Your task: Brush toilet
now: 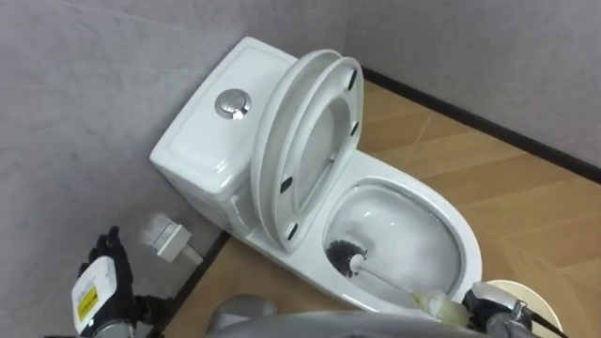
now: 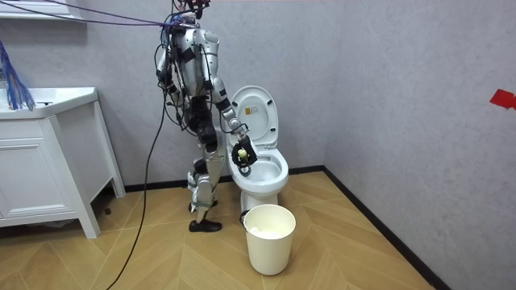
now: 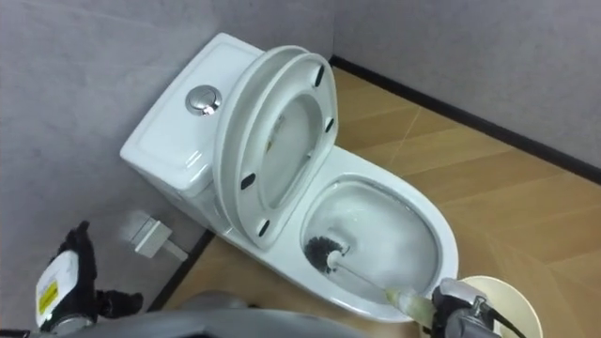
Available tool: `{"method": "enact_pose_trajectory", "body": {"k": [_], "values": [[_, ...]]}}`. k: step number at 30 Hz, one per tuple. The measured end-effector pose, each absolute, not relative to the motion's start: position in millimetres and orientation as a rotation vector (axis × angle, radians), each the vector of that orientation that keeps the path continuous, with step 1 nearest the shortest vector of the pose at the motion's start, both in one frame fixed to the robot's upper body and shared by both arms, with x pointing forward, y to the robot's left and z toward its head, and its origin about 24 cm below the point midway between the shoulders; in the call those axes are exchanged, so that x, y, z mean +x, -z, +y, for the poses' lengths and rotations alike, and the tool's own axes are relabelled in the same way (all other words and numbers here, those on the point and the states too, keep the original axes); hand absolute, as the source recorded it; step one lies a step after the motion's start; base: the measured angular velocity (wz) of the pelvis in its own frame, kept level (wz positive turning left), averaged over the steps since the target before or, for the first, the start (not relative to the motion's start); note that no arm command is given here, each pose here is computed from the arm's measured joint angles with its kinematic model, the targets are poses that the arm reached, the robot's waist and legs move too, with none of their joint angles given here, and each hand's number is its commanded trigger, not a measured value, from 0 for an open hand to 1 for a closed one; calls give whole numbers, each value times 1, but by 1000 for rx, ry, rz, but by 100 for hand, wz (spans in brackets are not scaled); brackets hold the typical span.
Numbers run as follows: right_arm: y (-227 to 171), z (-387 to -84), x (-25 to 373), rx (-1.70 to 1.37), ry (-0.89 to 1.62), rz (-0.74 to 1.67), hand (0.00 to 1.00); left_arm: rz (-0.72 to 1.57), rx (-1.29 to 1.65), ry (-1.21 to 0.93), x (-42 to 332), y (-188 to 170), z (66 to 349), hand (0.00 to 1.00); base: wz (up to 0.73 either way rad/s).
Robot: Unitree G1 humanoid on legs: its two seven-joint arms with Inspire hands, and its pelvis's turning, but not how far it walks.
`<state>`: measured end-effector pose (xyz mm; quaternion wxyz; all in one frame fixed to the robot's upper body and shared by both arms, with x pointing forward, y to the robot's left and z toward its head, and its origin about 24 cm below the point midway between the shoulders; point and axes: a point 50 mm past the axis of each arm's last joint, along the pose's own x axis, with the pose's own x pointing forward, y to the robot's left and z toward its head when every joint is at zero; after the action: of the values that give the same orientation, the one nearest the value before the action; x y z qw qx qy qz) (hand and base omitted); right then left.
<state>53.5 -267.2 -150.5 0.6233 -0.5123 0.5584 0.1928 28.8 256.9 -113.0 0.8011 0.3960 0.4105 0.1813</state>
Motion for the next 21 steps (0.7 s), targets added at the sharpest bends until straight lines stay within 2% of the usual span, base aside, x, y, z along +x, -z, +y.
{"method": "enact_pose_trajectory", "body": {"k": [3,8,15,21], "values": [[153,-266,43,-1087,-403,1327,100,964,780,-439,15,118,261,0,3],[156,-263,30,-941,-323,1364,100,1117,722,-398,-9,130,259,0,1],[154,-271,24,-709,1,1351,100,1362,566,-394,-47,148,247,0,-18],[157,-265,15,-636,177,1347,100,1375,518,-420,-33,153,248,0,-21]]}}
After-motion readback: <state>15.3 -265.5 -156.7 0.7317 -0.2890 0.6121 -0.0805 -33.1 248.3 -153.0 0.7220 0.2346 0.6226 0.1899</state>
